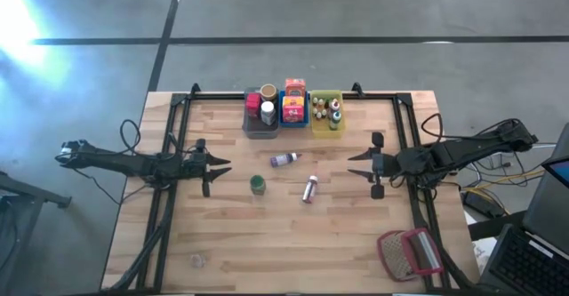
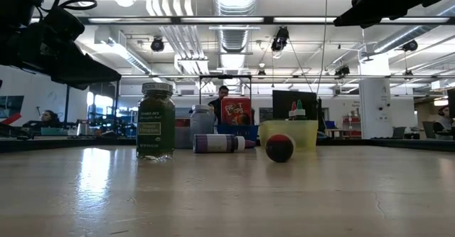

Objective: Pick & Place Kitchen Items
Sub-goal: Put the green spice bottle into the black bin

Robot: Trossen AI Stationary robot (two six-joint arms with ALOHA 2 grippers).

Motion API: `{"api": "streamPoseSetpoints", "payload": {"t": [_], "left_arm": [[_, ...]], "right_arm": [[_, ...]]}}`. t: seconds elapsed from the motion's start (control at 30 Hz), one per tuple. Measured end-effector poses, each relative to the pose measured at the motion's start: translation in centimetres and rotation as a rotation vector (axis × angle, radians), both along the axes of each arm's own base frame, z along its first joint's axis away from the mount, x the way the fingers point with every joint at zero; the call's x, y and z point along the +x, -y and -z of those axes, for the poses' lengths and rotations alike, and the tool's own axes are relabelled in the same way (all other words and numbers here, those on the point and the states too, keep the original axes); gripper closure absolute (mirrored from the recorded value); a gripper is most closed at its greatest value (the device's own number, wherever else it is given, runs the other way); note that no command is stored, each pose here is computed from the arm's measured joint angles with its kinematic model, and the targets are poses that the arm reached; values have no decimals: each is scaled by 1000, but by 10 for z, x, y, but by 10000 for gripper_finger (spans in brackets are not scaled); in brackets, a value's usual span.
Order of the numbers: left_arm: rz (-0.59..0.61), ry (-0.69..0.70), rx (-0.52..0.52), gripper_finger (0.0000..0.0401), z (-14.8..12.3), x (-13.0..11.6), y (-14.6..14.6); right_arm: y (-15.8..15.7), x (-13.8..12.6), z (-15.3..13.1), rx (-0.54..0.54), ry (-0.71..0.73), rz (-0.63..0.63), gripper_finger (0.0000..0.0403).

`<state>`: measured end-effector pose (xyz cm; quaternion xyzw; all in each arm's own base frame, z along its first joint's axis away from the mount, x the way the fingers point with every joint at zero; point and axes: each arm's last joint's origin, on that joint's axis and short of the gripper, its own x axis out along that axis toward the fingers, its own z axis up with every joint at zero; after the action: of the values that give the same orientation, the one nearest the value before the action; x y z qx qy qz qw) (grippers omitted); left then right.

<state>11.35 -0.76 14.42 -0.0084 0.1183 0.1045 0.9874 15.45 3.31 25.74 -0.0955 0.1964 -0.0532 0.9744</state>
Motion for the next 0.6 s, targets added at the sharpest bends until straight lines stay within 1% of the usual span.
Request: {"api": "streamPoseSetpoints", "payload": {"t": [0.13, 0.37, 0.6], "left_arm": [[0, 9, -1, 293, -1, 0, 0], [-6, 63, -36, 293, -5, 1, 0], [-6, 118, -43, 293, -11, 2, 0]], "right_arm": [[0, 0, 0, 0, 0, 0, 247], [0, 0, 0, 0, 0, 0, 227], [0, 0, 0, 0, 0, 0, 208]]}}
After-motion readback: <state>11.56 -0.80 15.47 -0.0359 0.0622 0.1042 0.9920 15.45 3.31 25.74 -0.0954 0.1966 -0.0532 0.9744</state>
